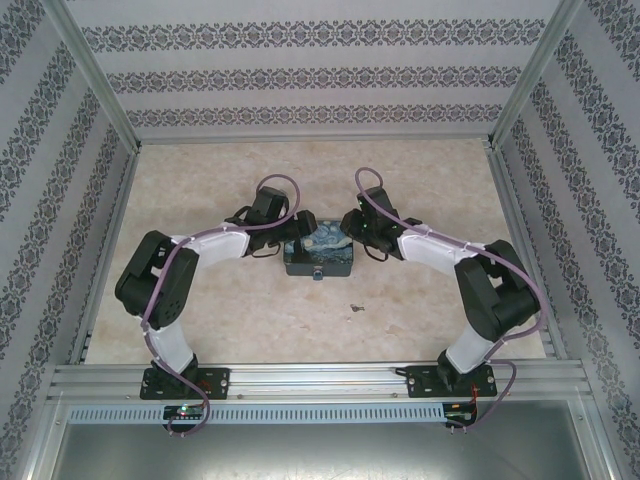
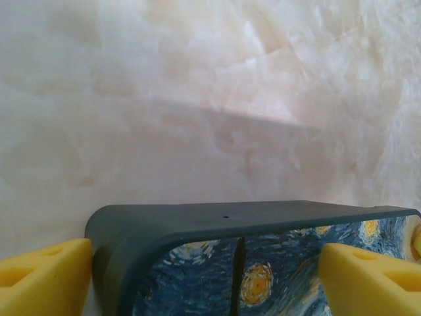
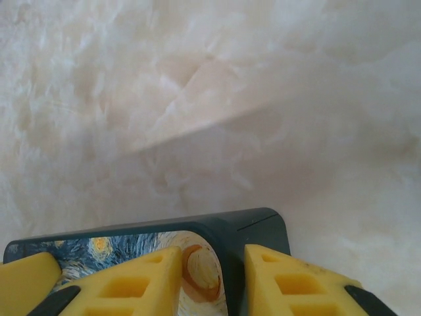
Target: Unlock a padlock with a key
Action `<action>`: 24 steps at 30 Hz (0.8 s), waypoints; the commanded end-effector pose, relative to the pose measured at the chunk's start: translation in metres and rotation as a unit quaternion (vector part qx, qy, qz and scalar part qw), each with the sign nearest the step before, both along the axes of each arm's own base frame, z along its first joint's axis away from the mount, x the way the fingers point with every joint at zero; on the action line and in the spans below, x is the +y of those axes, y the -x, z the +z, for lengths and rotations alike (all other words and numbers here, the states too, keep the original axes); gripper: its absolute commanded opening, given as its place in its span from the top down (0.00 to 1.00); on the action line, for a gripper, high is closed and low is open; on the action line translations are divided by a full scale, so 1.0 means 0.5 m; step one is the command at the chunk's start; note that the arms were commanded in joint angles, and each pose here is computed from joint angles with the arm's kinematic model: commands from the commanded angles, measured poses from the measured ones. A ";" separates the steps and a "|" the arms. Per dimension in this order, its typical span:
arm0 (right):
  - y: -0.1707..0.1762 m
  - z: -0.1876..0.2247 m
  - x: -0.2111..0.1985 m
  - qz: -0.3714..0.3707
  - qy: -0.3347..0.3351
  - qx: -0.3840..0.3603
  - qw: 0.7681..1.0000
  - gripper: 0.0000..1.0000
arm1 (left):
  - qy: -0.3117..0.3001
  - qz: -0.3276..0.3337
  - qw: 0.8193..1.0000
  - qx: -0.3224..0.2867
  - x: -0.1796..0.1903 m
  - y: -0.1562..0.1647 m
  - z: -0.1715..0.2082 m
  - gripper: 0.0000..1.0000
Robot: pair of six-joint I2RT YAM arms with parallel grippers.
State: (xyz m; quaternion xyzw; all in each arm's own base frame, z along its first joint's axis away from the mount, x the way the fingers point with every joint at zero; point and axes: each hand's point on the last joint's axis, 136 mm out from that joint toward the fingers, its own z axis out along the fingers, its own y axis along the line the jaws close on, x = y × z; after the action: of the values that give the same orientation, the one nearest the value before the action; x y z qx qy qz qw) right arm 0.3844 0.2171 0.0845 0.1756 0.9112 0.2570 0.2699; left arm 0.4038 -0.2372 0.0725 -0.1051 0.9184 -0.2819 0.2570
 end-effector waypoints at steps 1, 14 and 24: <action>0.012 0.006 0.078 0.052 -0.064 0.016 0.996 0.68 | 0.028 -0.051 0.998 -0.006 -0.053 0.002 0.004 0.12; 0.018 0.073 0.019 0.040 -0.060 -0.025 0.997 0.24 | 0.025 -0.037 0.999 -0.028 -0.004 -0.024 0.033 0.03; 0.147 0.064 -0.067 0.067 -0.017 -0.017 0.997 0.21 | 0.011 -0.035 0.997 -0.065 0.072 0.001 0.107 0.00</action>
State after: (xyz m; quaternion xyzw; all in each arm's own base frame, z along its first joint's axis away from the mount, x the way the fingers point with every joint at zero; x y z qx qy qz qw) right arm 0.3407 0.1933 0.1434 0.1365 0.8876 0.3196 0.3024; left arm 0.4153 -0.2069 0.1106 -0.0858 0.9013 -0.3082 0.2921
